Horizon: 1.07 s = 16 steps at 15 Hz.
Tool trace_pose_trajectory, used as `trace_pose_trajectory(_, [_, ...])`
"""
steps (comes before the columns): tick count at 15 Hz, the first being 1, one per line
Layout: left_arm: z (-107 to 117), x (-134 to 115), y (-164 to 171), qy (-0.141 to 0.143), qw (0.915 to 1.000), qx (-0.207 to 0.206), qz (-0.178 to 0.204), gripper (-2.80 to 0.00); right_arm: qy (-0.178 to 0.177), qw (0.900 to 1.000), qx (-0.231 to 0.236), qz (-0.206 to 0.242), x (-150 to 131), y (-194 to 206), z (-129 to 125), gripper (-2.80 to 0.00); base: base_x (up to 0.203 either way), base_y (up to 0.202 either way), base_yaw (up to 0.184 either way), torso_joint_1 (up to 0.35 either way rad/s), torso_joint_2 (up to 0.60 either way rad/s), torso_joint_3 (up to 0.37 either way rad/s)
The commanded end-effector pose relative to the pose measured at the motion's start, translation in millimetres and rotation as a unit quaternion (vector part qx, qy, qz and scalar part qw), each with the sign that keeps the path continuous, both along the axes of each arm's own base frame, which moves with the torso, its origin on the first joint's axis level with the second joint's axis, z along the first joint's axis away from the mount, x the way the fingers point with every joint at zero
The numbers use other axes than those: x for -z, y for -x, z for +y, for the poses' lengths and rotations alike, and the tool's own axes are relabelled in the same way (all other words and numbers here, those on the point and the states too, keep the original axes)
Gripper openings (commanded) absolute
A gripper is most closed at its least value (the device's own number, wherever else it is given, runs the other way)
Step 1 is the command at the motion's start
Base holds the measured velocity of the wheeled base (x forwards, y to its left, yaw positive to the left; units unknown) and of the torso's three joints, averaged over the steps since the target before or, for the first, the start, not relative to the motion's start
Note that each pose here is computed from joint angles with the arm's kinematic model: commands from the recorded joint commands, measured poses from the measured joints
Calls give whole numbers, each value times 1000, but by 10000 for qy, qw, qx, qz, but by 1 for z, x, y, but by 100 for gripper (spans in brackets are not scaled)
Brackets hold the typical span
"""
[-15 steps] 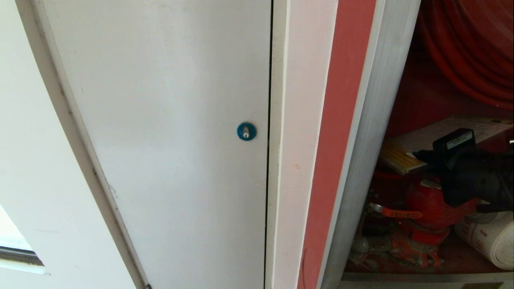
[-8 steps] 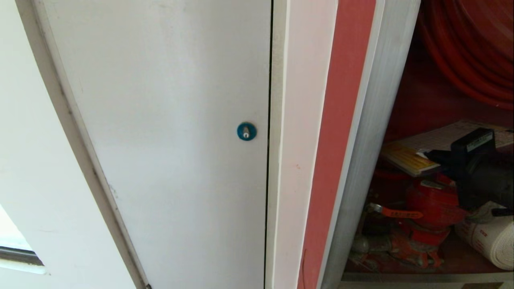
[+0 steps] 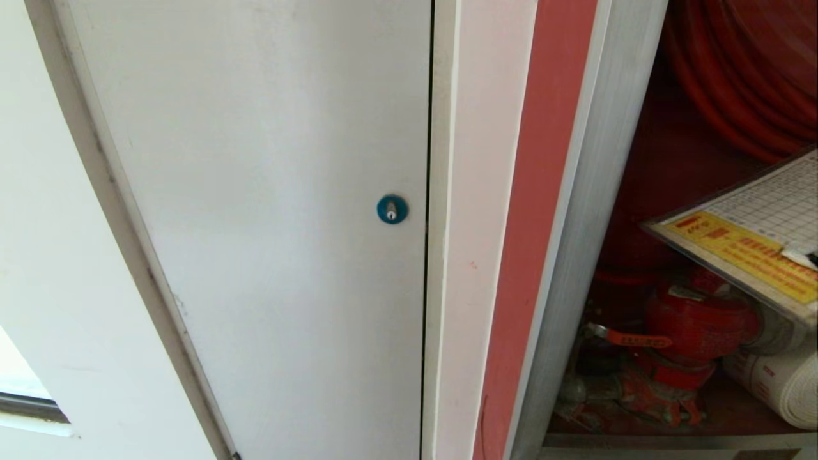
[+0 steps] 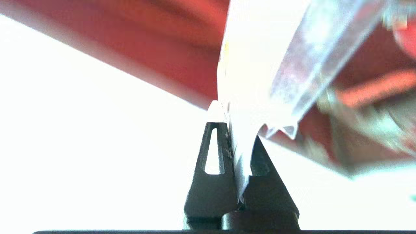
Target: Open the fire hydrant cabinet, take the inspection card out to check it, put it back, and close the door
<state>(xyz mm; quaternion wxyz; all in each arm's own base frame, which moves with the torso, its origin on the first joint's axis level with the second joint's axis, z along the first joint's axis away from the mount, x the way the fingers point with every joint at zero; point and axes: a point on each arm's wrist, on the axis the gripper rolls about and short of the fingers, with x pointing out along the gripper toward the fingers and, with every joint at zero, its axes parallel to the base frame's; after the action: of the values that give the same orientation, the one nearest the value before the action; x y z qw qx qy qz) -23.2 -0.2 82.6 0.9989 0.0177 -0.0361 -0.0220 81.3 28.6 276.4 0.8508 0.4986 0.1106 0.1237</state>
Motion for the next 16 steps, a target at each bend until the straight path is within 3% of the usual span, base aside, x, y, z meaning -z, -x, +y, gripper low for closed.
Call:
trace_pose_trajectory(1, [0,8,-2,-3,9999,4,133,-280,296,9958,-854,-119,-2,53,-15,-280,0,0,0,0,0,0])
trace_pose_trajectory(4, [0,8,-2,-3,9999,3,129,-280,1149,9712,-2071,-252,1,87,-22,-280,0,0,0,0,0,0])
trace_pose_trajectory(8, [0,7,-2,-3,9999,4,134,-280,1826,9357,-2961,-591,12,101,-24,-280,0,0,0,0,0,0])
trace_pose_trajectory(12, [0,7,-2,-3,9999,4,135,-280,2630,8683,-4005,-1282,27,100,-19,-280,0,0,0,0,0,0])
trace_pose_trajectory(16, [0,8,-2,-3,9999,4,139,-280,2988,8446,-4262,-1253,27,77,-11,-280,0,0,0,0,0,0])
